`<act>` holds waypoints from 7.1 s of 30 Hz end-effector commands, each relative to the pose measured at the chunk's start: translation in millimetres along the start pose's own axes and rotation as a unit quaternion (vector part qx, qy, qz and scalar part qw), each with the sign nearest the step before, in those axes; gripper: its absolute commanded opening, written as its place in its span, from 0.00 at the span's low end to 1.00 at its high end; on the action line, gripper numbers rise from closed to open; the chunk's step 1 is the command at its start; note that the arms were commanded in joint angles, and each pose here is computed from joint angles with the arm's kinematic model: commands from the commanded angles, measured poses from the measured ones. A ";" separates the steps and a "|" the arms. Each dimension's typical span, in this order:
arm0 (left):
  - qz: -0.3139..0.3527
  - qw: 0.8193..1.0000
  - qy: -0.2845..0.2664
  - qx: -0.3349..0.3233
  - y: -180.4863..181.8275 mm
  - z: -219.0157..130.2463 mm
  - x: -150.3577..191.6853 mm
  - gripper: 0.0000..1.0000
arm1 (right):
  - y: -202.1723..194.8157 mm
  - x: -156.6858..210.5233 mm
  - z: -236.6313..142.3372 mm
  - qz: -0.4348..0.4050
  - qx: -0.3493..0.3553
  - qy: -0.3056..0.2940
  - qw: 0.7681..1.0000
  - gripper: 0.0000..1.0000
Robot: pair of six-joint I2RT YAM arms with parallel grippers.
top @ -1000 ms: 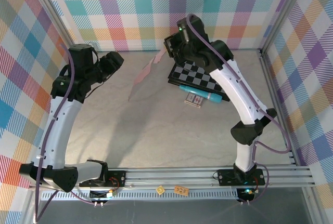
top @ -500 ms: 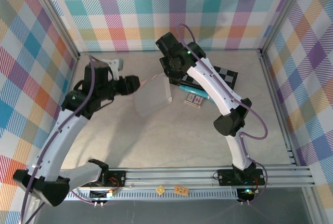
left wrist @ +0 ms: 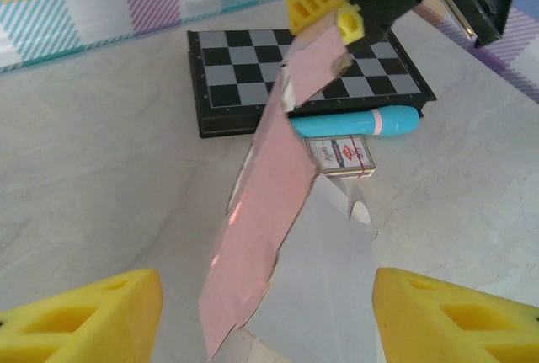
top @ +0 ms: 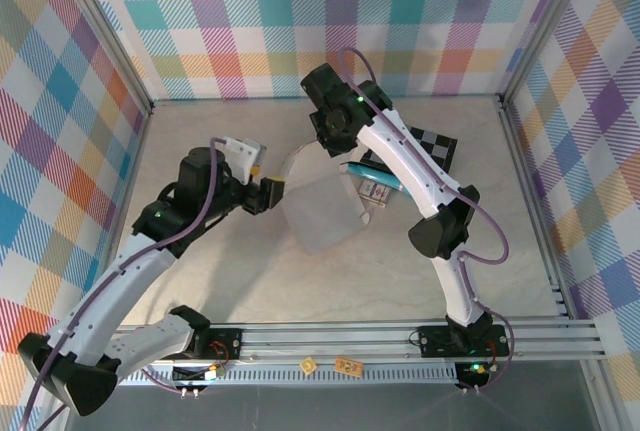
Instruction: Fold the paper box
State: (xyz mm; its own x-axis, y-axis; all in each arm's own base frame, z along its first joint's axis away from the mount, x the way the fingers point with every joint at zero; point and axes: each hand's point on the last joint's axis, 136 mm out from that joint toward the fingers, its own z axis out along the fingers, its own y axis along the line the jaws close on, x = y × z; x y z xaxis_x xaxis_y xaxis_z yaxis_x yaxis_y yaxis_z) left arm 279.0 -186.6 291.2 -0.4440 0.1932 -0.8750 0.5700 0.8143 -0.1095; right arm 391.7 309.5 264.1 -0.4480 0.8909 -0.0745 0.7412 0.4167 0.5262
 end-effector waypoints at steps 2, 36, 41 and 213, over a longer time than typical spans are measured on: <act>0.045 0.998 -0.028 0.018 -13.3 13.2 -15.1 0.67 | -7.6 -3.0 6.6 -0.008 0.018 0.002 1.000 0.00; 0.055 0.989 0.095 0.099 -0.5 34.3 54.9 0.00 | -32.6 -0.5 -36.2 -0.099 -0.099 0.128 0.982 0.79; 0.031 0.989 0.083 0.117 4.1 52.7 63.5 0.00 | -41.9 0.4 -34.6 -0.091 -0.127 0.146 0.977 0.79; -0.424 0.890 0.081 -0.147 126.7 30.1 134.5 0.19 | -34.5 128.5 74.3 -0.209 -0.472 0.374 0.771 0.00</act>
State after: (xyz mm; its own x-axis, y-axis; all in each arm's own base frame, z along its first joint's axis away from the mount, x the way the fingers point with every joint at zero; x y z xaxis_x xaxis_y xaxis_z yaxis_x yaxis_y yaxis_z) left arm 316.9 -65.6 145.0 -0.7107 -0.5692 -0.4133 -0.2920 0.7733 -0.5629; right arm 354.8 423.1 166.8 -0.9605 0.2781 -0.0124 0.0041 0.0587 0.9983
